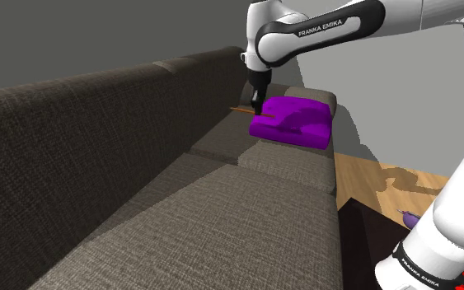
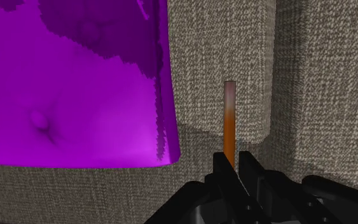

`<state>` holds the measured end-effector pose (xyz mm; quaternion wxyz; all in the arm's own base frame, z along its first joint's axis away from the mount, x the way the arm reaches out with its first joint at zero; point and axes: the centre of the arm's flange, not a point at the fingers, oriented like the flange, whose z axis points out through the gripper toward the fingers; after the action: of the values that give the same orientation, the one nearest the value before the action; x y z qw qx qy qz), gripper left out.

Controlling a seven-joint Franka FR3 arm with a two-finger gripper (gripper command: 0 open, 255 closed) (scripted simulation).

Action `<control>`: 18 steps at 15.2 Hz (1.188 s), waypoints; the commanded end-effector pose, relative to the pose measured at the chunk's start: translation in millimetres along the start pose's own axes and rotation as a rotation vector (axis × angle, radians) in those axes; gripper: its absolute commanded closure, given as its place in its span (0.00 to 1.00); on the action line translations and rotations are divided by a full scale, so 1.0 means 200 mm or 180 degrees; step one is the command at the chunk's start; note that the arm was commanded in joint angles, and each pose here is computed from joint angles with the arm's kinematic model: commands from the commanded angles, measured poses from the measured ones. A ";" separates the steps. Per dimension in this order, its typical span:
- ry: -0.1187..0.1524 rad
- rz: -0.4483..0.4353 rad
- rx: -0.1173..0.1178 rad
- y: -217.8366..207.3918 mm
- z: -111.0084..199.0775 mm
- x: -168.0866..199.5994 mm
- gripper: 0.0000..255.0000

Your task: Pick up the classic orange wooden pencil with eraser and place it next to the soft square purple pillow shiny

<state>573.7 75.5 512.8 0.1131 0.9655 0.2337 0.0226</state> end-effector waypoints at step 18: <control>0.0001 0.0001 -0.0001 -0.12 0.49 0.00 1.00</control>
<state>571.6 75.4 417.0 0.1131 0.9654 0.2337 0.0227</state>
